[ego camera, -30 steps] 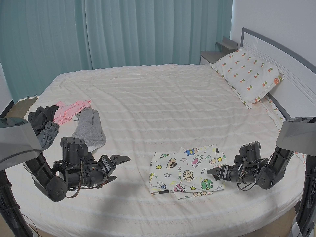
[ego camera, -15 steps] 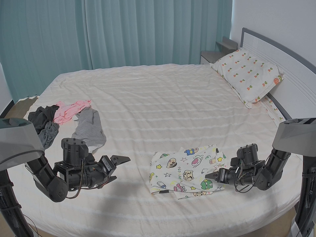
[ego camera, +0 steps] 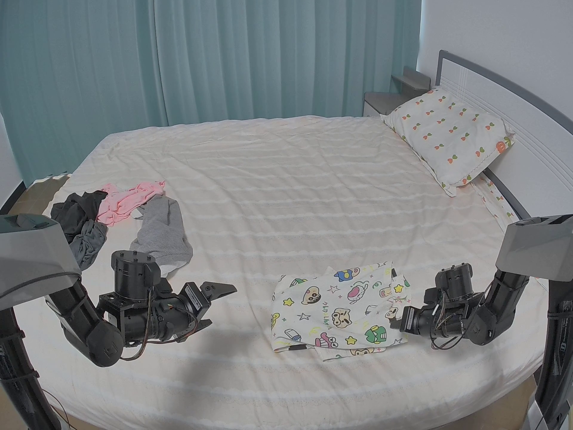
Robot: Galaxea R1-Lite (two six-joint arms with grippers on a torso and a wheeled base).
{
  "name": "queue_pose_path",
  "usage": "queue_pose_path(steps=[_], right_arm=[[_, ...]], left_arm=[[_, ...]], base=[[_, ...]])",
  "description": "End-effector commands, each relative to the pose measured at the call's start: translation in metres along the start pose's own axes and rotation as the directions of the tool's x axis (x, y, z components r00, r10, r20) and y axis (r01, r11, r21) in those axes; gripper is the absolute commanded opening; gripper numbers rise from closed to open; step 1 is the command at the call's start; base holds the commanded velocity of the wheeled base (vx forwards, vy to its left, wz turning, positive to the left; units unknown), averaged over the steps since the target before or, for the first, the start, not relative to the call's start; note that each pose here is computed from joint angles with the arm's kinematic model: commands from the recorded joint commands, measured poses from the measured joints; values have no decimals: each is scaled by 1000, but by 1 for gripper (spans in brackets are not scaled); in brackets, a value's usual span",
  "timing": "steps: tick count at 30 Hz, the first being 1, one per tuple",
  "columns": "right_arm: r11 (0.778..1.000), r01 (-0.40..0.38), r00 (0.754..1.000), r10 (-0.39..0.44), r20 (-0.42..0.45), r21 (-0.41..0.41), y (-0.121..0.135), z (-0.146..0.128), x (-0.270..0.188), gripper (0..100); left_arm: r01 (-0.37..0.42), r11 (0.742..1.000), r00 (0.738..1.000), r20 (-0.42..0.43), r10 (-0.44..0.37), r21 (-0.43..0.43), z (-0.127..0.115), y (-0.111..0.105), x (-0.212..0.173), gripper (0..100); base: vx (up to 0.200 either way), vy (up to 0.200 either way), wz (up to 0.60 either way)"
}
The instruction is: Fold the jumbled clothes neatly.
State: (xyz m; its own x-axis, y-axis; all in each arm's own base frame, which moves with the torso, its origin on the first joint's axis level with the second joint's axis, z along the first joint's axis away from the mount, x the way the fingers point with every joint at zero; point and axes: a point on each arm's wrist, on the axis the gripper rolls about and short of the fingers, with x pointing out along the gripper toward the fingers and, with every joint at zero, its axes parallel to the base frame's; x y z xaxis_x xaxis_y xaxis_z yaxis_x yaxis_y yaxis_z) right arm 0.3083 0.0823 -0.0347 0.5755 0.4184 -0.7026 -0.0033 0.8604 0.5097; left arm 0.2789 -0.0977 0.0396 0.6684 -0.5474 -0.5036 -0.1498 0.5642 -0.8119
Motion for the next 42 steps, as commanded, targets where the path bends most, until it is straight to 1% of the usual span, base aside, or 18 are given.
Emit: queue_pose_path(steps=[1, 9, 15, 29, 34, 39, 42], right_arm=[[1000, 8, 1000, -8, 10, 13, -2, 0, -12, 0], [998, 40, 999, -39, -17, 41, -12, -9, -22, 0], [997, 59, 998, -58, -21, 55, -18, -10, -24, 0], [994, 81, 997, -82, 7, 76, -27, -4, -28, 0], [994, 80, 997, -81, 14, 68, -25, -3, -31, 0], [990, 126, 991, -129, 37, 67, -26, -3, -33, 0], [989, 146, 989, -147, 30, 33, -26, -7, -34, 0]], left_arm=[[0, 1000, 1000, 0, 0, -1, 0, 0, 0, 100], [-3, 1000, 1000, 1, 3, -2, 0, 1, 0, 100], [-2, 1000, 1000, 2, 2, -1, 0, 0, 0, 100], [-6, 1000, 1000, 1, 6, -3, 0, 2, 1, 100], [-7, 1000, 1000, 0, 7, -2, 0, 2, 1, 100], [-8, 1000, 1000, 4, 8, -1, 0, 2, 2, 100], [-8, 1000, 1000, 4, 8, -1, 0, 2, 2, 100]], base=[[0, 0, 0], [0, 0, 0], [0, 0, 0], [0, 0, 0], [0, 0, 0], [0, 0, 0], [0, 0, 0]])
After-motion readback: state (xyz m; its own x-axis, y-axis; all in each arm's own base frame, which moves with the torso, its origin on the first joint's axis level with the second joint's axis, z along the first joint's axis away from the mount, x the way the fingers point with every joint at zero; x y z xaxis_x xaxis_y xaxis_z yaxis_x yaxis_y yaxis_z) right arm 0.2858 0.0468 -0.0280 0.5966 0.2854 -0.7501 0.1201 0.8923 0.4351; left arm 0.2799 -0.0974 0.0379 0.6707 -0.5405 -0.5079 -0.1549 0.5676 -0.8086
